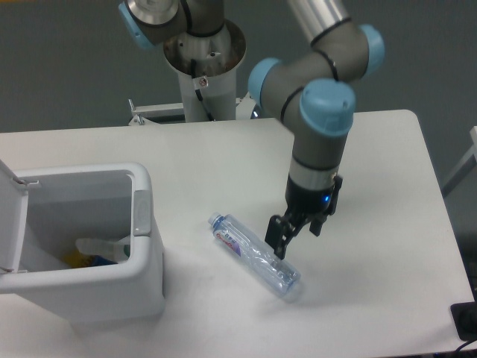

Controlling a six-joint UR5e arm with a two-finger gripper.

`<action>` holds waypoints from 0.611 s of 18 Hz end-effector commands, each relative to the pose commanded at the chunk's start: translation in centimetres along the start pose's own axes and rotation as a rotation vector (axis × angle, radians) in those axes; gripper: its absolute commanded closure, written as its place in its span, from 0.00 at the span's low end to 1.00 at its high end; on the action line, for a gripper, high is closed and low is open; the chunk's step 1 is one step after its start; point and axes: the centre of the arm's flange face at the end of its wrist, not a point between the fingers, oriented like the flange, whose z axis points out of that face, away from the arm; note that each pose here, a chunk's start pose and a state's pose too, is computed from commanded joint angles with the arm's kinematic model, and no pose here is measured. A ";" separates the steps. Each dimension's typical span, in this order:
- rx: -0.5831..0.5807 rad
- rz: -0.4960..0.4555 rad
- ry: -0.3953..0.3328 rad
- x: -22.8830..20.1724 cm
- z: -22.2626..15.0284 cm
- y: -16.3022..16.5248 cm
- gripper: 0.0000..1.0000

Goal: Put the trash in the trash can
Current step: 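Move the gripper back and lower it onto the clear water bottle, then close the gripper around the bottle's base end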

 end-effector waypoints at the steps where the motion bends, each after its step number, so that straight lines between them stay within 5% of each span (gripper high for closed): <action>1: 0.012 0.013 0.000 0.2 1.0 -0.1 0.00; 11: -0.067 0.024 -0.093 -0.4 8.5 0.2 0.00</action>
